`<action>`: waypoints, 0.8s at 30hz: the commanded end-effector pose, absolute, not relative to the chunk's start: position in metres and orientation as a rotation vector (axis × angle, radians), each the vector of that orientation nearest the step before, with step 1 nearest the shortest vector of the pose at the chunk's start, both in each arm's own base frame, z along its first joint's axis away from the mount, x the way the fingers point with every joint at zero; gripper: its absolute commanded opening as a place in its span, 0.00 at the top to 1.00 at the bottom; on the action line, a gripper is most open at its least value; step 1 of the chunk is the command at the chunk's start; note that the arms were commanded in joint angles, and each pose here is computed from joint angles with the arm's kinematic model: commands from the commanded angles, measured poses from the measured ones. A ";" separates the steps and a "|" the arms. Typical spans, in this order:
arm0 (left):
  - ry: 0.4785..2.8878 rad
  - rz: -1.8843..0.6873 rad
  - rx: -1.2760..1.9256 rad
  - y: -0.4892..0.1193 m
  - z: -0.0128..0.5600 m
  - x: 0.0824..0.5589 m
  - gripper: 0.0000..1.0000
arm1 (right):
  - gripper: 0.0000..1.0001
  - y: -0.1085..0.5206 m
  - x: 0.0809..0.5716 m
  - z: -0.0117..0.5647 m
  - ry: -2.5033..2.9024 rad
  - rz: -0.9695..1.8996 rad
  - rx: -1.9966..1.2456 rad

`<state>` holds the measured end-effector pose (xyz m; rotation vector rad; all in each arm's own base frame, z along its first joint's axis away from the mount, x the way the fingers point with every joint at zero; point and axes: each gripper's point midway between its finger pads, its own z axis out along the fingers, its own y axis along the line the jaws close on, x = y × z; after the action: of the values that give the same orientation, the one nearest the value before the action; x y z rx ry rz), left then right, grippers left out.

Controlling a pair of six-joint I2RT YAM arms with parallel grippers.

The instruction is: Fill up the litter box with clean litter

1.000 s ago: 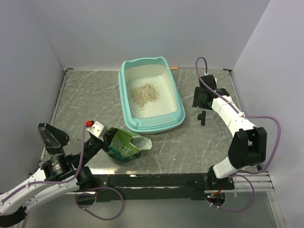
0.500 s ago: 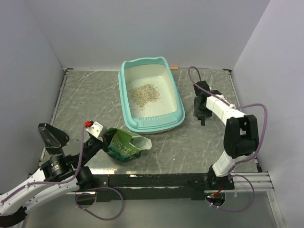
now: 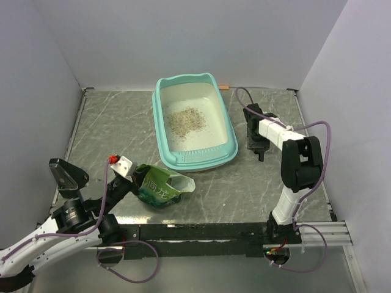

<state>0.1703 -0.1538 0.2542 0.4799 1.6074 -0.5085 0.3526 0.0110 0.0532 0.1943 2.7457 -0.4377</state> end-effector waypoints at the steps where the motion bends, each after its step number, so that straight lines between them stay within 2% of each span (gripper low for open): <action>1: 1.511 -0.576 0.381 -0.149 0.294 0.170 0.99 | 0.46 0.008 0.366 0.058 2.717 -0.491 0.200; 24: 1.511 -0.574 0.389 -0.150 0.292 0.170 0.99 | 0.51 0.004 0.383 0.042 2.721 -0.564 0.208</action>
<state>0.1696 -0.1527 0.2549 0.4782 1.6043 -0.5101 0.3737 0.0063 0.0353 0.1972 2.7539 -0.5322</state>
